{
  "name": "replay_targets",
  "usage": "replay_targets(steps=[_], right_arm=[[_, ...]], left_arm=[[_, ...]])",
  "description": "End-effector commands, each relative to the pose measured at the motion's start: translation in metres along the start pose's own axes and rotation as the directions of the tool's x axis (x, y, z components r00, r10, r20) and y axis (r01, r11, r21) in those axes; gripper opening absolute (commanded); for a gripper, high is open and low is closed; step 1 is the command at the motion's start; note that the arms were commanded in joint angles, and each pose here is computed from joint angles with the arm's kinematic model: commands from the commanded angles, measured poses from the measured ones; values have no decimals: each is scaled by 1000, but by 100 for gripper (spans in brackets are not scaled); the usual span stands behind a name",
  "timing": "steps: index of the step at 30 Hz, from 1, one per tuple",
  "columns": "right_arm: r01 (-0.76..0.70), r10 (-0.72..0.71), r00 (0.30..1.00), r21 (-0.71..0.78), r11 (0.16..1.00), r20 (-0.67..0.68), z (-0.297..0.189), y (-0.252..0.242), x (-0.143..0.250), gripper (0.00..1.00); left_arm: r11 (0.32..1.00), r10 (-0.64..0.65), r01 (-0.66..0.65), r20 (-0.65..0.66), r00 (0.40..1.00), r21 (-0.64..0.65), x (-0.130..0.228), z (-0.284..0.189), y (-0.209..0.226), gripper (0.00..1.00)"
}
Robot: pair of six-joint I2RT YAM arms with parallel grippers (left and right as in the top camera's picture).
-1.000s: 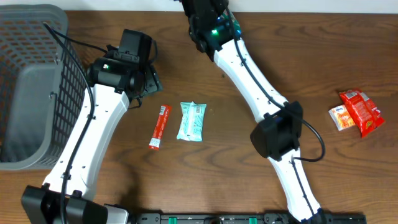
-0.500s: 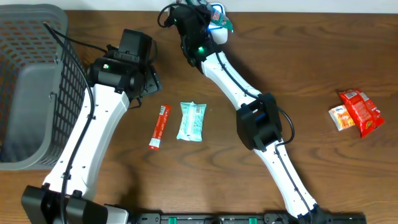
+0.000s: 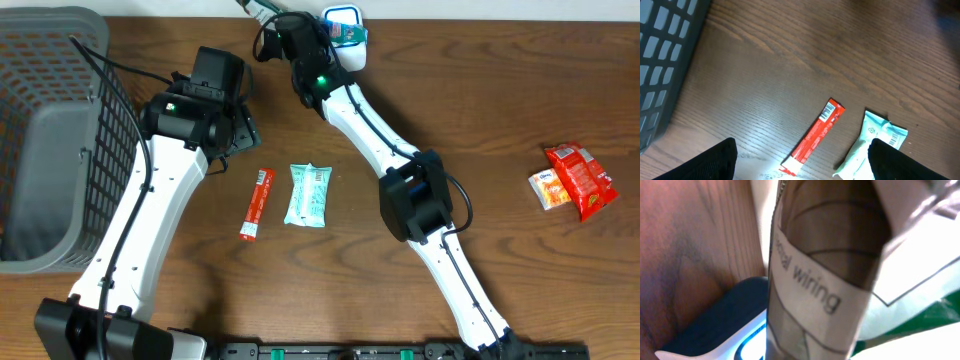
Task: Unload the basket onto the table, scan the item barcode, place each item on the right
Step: 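Carry the glove packet to the scanner with the right gripper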
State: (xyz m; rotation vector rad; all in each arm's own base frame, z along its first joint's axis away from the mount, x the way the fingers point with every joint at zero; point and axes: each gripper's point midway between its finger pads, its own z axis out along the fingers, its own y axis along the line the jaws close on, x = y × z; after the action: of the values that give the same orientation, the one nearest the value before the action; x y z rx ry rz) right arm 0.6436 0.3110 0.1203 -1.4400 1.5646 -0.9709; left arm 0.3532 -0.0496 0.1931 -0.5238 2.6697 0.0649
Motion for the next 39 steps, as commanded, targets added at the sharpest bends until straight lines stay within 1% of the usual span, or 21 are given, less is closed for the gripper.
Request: replay_targets(steps=[1, 5, 8, 12, 13, 18, 20, 22, 30, 32, 33, 37, 39], right_arm=[[96, -96, 995, 4, 995, 40, 1, -1, -5, 1], [57, -59, 998, 57, 997, 37, 7, -15, 2, 1], [59, -61, 998, 66, 996, 35, 9, -18, 4, 1], [104, -103, 994, -31, 994, 29, 8, 8, 7, 1], [99, -97, 995, -67, 993, 34, 9, 18, 8, 1], [67, -65, 998, -154, 986, 14, 10, 53, 13, 3], [85, -83, 996, -194, 977, 18, 8, 64, 14, 4], [59, -57, 998, -214, 975, 15, 7, 69, 14, 4], [-2, 3, 1000, -202, 979, 3, 9, 65, 16, 4], [-42, 42, 999, -190, 981, -3, 11, 61, 17, 2], [-74, 74, 997, -182, 981, -9, 13, 58, 19, 1], [-103, 102, 995, -160, 982, -11, 14, 47, 23, 1], [-138, 139, 990, -140, 980, -6, 9, 33, 22, 1]], left_arm=[[1000, -2, 2, 11, 1000, -5, -2, -3, 2, 85], [1000, -2, 2, 11, 1000, -5, -2, -3, 2, 85], [1000, -2, 2, 11, 1000, -5, -2, -3, 2, 85], [1000, -2, 2, 11, 1000, -5, -2, -3, 2, 85], [1000, -2, 2, 11, 1000, -5, -2, -3, 2, 85], [1000, -2, 2, 11, 1000, -5, -2, -3, 2, 85], [1000, -2, 2, 11, 1000, -5, -2, -3, 2, 85], [1000, -2, 2, 11, 1000, -5, -2, -3, 2, 85], [1000, -2, 2, 11, 1000, -5, -2, -3, 2, 85], [1000, -2, 2, 11, 1000, -5, -2, -3, 2, 85], [1000, -2, 2, 11, 1000, -5, -2, -3, 2, 85], [1000, -2, 2, 11, 1000, -5, -2, -3, 2, 85], [1000, -2, 2, 11, 1000, -5, -2, -3, 2, 85]])
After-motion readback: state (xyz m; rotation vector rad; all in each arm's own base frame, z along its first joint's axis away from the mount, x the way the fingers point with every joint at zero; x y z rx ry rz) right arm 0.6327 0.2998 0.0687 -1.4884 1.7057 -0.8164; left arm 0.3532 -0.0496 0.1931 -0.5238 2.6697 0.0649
